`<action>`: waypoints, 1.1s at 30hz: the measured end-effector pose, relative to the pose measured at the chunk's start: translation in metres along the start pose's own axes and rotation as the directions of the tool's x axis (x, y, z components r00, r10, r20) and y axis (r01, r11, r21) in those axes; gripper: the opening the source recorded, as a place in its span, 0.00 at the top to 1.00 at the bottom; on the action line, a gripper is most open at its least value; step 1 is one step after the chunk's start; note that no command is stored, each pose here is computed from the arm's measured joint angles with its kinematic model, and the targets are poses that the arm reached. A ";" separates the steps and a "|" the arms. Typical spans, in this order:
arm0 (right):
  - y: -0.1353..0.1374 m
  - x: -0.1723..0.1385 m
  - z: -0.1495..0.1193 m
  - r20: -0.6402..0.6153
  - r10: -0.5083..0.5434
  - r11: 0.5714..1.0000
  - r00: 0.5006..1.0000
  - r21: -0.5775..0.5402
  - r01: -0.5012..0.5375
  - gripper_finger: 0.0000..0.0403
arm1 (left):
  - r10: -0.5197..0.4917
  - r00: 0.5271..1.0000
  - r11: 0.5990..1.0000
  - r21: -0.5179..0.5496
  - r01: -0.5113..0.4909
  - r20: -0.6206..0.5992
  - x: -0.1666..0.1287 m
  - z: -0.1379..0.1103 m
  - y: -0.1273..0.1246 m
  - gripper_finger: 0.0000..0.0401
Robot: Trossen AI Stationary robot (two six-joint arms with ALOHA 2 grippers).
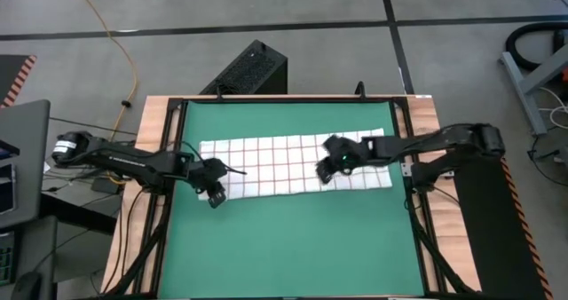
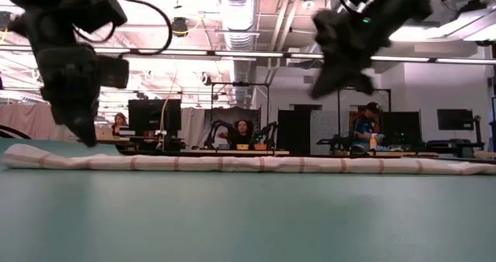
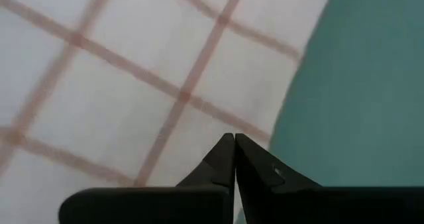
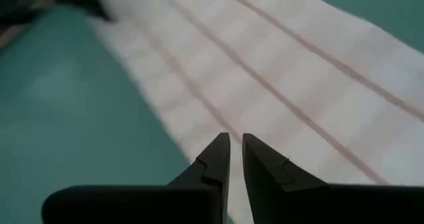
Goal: Roll towel into tight, uniform cylinder
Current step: Roll the white patterned towel
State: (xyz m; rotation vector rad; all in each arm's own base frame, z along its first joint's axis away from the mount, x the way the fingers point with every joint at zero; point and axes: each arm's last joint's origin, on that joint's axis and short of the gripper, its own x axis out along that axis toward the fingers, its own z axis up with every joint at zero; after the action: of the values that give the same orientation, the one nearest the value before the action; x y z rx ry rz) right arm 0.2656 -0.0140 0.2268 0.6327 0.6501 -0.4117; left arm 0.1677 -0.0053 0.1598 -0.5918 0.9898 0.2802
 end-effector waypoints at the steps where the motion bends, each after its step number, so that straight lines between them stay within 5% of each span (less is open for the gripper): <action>1: 0.007 0.007 0.000 0.036 0.042 0.998 0.998 -0.054 -0.040 0.84 | 0.011 1.000 1.000 0.000 -0.011 -0.008 -0.003 0.000 0.000 1.00; 4: 0.026 0.034 0.001 0.092 0.120 0.981 0.988 -0.166 -0.103 0.84 | 0.035 0.998 0.999 -0.021 -0.036 -0.047 -0.009 -0.005 0.002 1.00; 10: 0.045 0.098 -0.004 0.028 0.029 0.966 0.999 -0.257 -0.021 0.84 | 0.103 0.990 0.994 -0.021 -0.106 -0.094 -0.008 -0.017 0.000 1.00; 13: 0.063 0.114 -0.008 -0.020 0.064 0.945 0.998 -0.319 -0.067 0.84 | 0.135 0.985 0.991 -0.008 -0.137 -0.103 -0.009 -0.024 -0.003 1.00; 21: 0.093 0.115 -0.005 -0.033 0.111 0.893 0.993 -0.436 -0.115 0.84 | 0.263 0.953 0.959 -0.069 -0.275 -0.147 -0.012 -0.044 -0.006 1.00; 33: 0.104 0.096 -0.002 -0.023 0.154 0.834 0.988 -0.534 -0.142 0.84 | 0.243 0.954 0.956 -0.124 -0.266 -0.175 0.021 -0.058 -0.034 1.00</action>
State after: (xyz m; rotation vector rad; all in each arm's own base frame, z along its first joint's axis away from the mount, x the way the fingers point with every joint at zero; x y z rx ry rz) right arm 0.3902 0.0492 0.2037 0.1395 0.6536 -0.0772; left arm 0.1548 -0.0672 0.1297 -0.6260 1.2093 0.5460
